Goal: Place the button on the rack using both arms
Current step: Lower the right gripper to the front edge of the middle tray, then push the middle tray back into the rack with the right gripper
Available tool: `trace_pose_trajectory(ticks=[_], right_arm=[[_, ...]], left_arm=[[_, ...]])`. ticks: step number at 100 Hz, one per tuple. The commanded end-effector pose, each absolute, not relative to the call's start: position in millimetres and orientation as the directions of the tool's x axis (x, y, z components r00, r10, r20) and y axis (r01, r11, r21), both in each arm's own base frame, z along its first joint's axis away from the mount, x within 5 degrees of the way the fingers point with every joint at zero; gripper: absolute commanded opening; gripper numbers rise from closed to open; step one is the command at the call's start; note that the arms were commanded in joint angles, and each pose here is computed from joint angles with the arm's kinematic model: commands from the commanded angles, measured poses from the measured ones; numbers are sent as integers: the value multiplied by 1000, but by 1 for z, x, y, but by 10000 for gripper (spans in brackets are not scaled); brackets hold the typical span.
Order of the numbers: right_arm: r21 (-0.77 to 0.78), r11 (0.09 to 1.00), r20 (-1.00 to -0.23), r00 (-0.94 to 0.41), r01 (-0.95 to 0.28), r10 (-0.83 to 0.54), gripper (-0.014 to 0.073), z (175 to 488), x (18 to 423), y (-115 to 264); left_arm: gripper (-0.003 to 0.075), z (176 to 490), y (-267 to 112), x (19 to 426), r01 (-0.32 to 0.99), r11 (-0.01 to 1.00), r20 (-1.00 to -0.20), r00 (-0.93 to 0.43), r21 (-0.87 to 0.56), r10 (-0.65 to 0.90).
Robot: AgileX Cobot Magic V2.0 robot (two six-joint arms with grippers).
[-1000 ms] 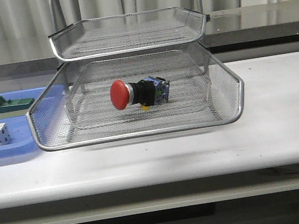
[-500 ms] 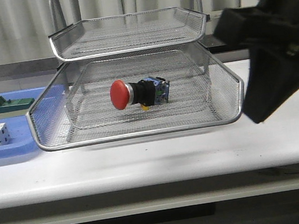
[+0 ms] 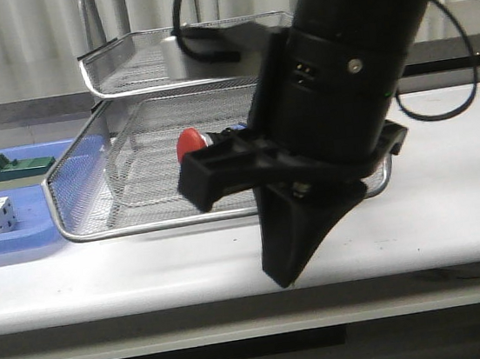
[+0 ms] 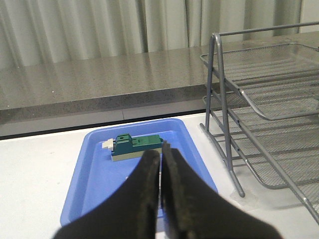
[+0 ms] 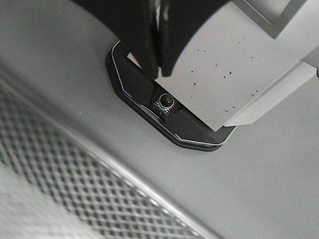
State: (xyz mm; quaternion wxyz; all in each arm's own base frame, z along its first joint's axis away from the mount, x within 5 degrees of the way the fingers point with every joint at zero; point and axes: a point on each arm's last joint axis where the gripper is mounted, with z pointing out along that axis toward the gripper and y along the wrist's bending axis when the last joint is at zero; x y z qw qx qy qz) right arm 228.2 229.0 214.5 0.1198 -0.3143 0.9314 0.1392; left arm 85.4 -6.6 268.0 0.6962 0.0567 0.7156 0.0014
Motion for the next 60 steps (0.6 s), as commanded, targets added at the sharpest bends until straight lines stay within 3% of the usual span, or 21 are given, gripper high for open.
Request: trace_pose_trajectory(ticks=[1,27,60], right_arm=[[162,737,-392,-728,-656,-562,-66,229,234,239],[86,718,-393,-686,-691,-613,-66,220,248,247],[-42,686,-458,-596,-726,-659,-66,230,263,245]], left_arm=[[4,284,-5,86,51,997,-995,73,65,61],[4,284,-5,86,51,997,-995,73,65,61],[4,284,-5,86,51,997,-995,73,65,61]])
